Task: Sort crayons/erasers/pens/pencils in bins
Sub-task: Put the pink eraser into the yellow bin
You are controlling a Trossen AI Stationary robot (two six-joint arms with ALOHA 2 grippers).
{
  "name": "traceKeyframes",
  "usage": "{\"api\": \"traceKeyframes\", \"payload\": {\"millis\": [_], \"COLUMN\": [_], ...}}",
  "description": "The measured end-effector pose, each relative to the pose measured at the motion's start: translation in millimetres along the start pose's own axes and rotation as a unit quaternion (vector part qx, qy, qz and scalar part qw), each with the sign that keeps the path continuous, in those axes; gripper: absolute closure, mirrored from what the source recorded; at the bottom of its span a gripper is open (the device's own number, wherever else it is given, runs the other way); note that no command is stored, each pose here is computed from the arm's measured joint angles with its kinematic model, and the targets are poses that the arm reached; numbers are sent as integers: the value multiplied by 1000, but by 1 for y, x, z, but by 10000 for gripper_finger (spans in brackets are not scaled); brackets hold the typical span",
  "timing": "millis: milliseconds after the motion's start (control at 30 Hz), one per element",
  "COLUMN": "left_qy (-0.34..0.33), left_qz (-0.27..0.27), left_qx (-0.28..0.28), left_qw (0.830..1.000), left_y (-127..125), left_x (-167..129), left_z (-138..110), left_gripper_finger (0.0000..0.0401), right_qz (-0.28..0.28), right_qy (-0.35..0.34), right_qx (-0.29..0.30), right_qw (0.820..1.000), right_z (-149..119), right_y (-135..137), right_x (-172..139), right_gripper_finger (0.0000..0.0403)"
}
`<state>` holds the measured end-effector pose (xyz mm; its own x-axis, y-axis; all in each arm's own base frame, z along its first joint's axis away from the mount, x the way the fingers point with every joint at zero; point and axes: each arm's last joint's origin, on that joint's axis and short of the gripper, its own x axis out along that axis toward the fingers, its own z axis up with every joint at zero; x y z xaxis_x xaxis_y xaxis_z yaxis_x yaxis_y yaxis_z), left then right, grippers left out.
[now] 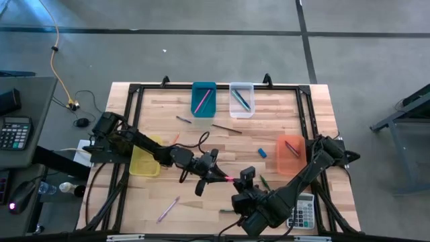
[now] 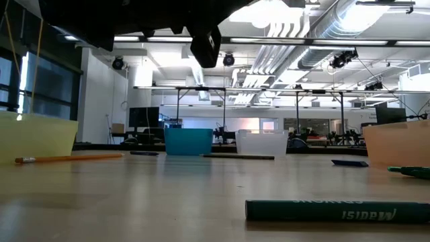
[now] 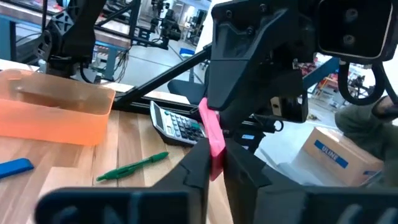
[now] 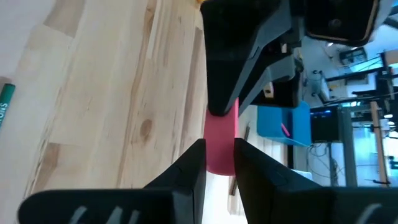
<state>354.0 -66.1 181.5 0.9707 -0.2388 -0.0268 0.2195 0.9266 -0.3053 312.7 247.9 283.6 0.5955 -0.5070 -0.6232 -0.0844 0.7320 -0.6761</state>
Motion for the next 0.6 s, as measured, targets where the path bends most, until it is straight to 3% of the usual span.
{"api": "traceKeyframes", "payload": {"millis": [167,400,500,600], "left_qy": [3,49,77,107], "left_qz": [8,96,144,198], "left_qx": [8,40,67,95], "left_qw": [1000,993,984,970], "left_y": [0,10,12,9], "left_x": [0,-3,-10,-23], "left_z": [-1,-8,-2,13], "left_gripper_finger": [392,398,399,399], "right_qz": [-16,-20,-30,-45], "right_qy": [-5,-2,17,53], "right_qx": [6,22,1,0], "right_qw": [1000,1000,999,998], "right_z": [0,-1,-6,-17], "right_y": [-1,-1,-3,-7], "right_x": [0,0,0,-2], "right_gripper_finger": [331,266,239,236]}}
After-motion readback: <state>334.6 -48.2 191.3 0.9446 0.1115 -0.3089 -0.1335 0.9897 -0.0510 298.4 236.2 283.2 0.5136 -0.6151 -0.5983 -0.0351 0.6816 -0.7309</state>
